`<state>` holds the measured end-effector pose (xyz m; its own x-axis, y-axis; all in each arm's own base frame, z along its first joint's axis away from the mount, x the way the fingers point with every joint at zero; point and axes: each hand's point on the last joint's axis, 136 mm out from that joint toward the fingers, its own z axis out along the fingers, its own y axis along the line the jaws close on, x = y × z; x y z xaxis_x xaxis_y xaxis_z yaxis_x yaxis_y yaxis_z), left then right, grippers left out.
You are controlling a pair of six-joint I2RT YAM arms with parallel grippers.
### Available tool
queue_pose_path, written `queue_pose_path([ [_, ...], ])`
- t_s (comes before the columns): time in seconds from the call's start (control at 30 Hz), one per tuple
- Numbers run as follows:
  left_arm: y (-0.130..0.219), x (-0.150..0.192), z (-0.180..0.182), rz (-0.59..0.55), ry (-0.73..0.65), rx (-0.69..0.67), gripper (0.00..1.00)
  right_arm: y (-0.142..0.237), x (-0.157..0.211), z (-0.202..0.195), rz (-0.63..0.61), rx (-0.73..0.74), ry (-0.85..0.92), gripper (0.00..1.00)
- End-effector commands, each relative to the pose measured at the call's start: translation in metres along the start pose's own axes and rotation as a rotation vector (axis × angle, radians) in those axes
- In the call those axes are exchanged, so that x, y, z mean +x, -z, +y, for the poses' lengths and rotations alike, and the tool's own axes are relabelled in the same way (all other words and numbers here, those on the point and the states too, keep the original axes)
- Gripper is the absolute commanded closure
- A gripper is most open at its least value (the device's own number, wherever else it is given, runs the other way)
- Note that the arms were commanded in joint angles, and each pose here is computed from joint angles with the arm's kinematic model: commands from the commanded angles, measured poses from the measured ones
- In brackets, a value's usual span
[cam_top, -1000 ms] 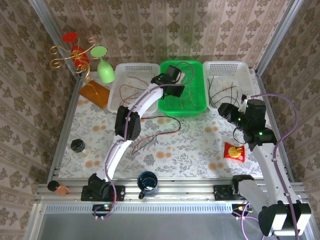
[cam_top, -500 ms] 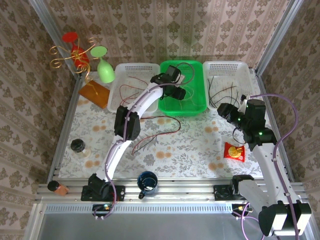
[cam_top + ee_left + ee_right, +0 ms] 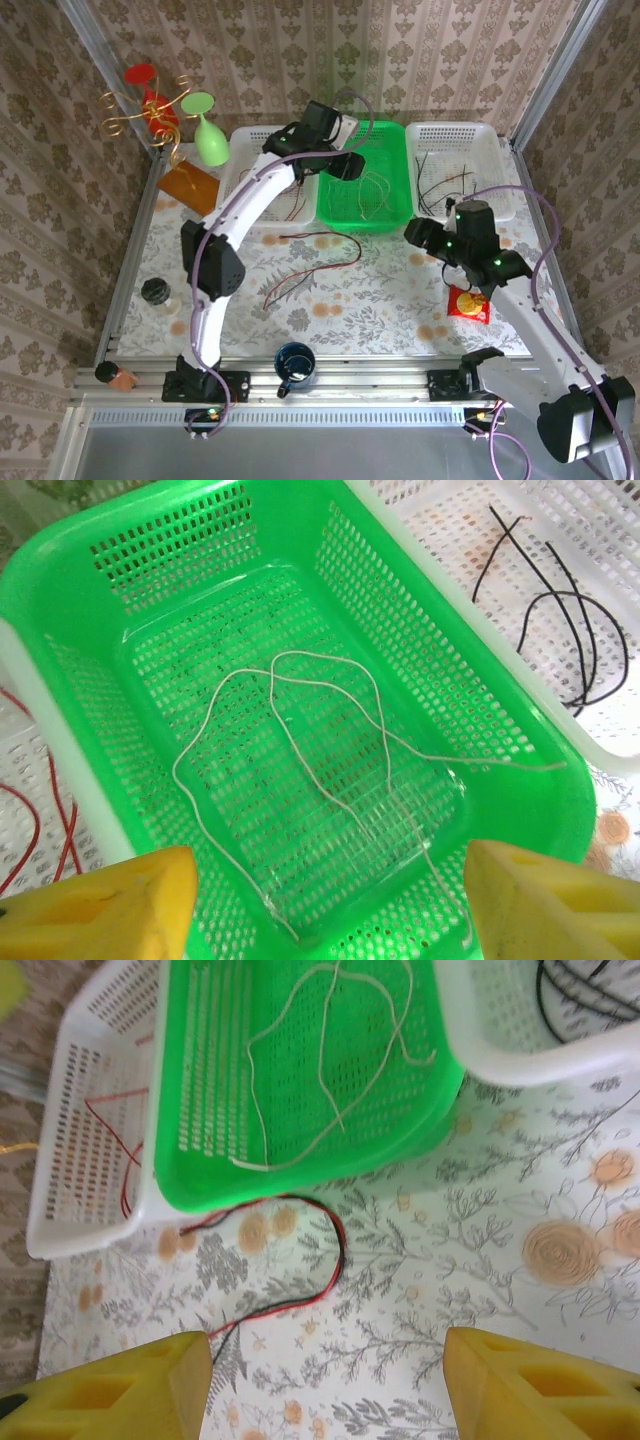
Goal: Untangle the cables
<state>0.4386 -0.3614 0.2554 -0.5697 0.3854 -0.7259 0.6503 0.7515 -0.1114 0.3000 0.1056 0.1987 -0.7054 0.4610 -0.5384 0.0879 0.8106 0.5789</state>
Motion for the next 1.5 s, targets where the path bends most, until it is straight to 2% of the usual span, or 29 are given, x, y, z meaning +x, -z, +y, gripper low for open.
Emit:
queue_pose_path([
  [0.0,0.017,0.013,0.004,-0.015,0.011,0.005,0.29,-0.012,0.012,-0.002,0.023,0.057,-0.005,0.36],
  [0.17,0.049,0.049,0.011,-0.051,0.080,-0.004,0.29,-0.030,0.028,0.018,0.071,0.055,0.053,0.37],
  [0.33,0.079,0.092,0.029,-0.049,0.171,-0.028,0.29,-0.046,0.021,0.036,0.098,0.042,0.135,0.43],
  [0.53,0.108,0.126,0.037,-0.062,0.224,-0.046,0.28,-0.081,0.014,0.049,0.208,0.077,0.262,0.56],
  [0.73,0.126,0.158,0.050,-0.027,0.264,-0.083,0.28,-0.111,0.007,0.046,0.329,0.191,0.383,0.56],
  [0.9,0.137,0.172,0.052,-0.038,0.281,-0.100,0.28,-0.127,-0.001,0.040,0.360,0.263,0.450,0.57],
  [1.2,0.140,0.186,0.060,-0.030,0.322,-0.120,0.28,-0.146,0.001,0.039,0.402,0.274,0.486,0.64],
  [1.47,0.142,0.182,0.060,-0.041,0.331,-0.122,0.29,-0.158,0.000,0.040,0.408,0.267,0.499,0.78],
])
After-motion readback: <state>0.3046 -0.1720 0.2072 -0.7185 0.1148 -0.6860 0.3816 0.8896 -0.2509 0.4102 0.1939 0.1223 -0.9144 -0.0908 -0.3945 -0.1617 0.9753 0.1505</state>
